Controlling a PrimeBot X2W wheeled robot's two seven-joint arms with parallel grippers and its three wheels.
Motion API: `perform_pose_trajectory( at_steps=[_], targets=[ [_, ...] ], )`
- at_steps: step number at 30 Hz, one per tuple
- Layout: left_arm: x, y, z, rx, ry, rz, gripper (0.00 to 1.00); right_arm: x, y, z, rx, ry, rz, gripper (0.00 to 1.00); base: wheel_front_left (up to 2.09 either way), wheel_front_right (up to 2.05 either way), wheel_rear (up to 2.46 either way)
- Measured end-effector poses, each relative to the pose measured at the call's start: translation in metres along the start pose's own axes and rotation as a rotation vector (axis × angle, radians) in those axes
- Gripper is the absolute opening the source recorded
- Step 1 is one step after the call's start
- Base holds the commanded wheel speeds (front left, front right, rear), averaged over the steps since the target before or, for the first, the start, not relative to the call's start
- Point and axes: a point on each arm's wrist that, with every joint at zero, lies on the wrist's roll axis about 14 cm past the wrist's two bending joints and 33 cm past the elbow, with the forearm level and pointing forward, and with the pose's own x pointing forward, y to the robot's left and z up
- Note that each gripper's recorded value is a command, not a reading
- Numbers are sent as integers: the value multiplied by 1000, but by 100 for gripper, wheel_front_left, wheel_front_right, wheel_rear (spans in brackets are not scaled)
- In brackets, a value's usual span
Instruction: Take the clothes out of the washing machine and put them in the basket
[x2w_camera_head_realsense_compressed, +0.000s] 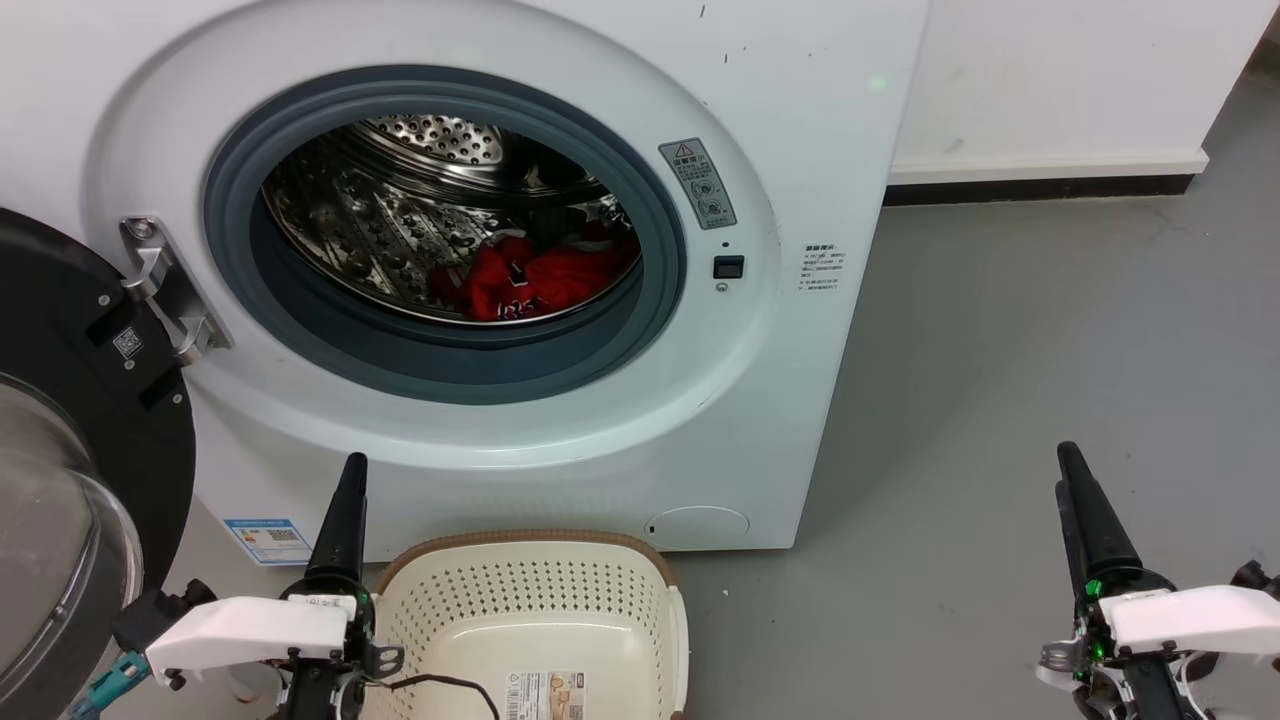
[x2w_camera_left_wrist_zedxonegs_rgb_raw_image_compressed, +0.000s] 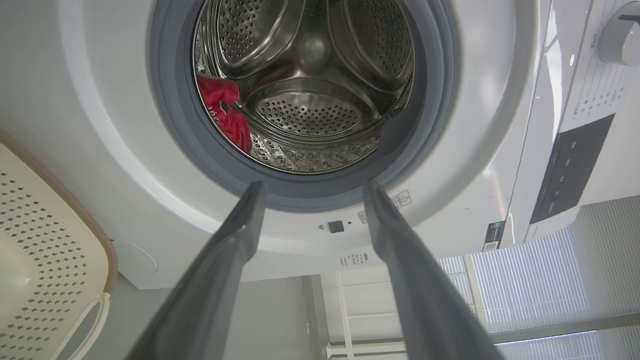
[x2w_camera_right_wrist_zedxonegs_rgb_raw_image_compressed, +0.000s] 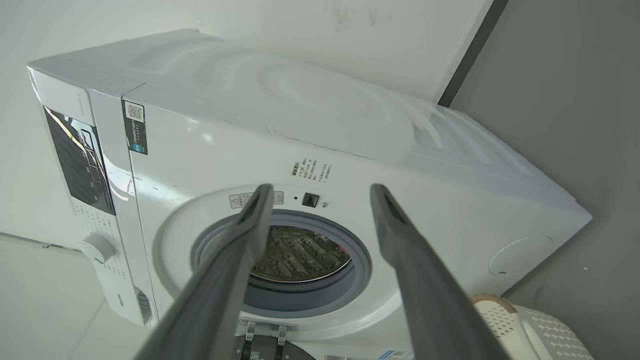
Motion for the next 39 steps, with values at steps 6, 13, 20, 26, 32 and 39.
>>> perform_pose_trajectory(
  at_steps=[6,13,20,26,32,39],
  targets=[
    [1,-8,2,145,-12,-25,100,-3,3,-3,-169,6,12,100,0,0,0],
    [1,-15,-3,308,-6,-48,100,-4,11,-5,-358,6,39,100,0,0,0],
    [0,-19,-5,459,-8,-65,100,-6,17,-7,-506,4,62,100,0,0,0],
    [0,-21,-5,552,-10,-77,100,-6,21,-8,-589,5,76,100,0,0,0],
    [0,-23,-7,645,-14,-88,100,-9,22,-10,-680,11,86,100,0,0,0],
    [-1,-24,-9,748,-16,-101,100,-11,23,-15,-781,25,97,100,0,0,0]
  ],
)
